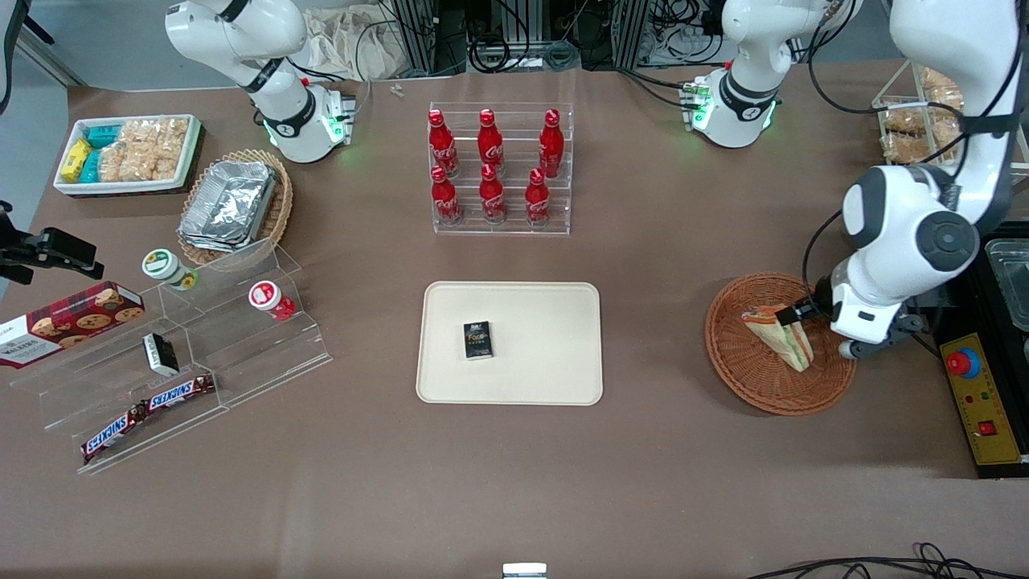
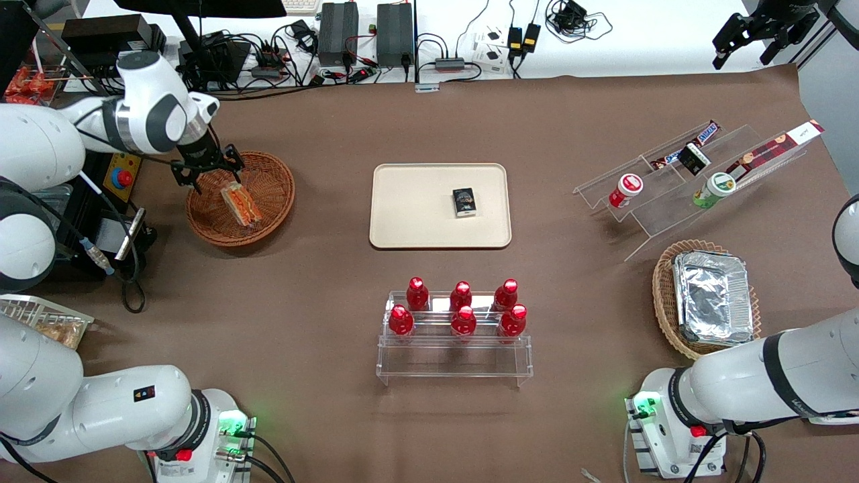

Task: Place sandwich from basket to tray
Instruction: 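Lower the left gripper over the wrapped sandwich in the wicker basket, then close the left gripper on the sandwich and lift it from the basket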

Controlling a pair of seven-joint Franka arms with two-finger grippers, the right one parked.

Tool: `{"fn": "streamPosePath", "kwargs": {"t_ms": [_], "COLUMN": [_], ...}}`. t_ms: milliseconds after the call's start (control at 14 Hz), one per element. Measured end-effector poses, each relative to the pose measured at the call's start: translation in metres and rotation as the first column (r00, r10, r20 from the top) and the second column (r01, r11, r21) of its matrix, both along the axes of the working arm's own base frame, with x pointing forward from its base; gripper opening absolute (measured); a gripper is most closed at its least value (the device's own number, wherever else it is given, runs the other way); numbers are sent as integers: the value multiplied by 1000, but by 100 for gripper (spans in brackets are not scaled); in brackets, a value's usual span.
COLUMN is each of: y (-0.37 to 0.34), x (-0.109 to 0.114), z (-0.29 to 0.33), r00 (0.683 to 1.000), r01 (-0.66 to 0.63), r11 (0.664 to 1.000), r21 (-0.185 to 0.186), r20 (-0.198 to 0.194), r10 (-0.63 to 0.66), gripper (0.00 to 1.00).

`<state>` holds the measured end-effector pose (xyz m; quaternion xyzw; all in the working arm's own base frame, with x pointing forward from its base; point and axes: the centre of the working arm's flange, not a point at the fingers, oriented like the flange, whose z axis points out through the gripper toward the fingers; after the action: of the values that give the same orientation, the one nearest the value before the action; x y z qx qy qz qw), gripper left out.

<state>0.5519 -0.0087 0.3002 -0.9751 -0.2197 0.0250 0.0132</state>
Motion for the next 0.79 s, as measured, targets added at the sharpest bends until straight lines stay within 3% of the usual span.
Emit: {"fn": "streamPosePath", "kwargs": {"t_ms": [500,786], "y": [1,1], "x": [-10,-6], "z": [-27,-35], "r00": [998,995], "r01": [-56,-103], "r11": [998,995], "r21": [-4,-8], "r20": [-18,-4], "r10": [56,103], "gripper": [100,100]}}
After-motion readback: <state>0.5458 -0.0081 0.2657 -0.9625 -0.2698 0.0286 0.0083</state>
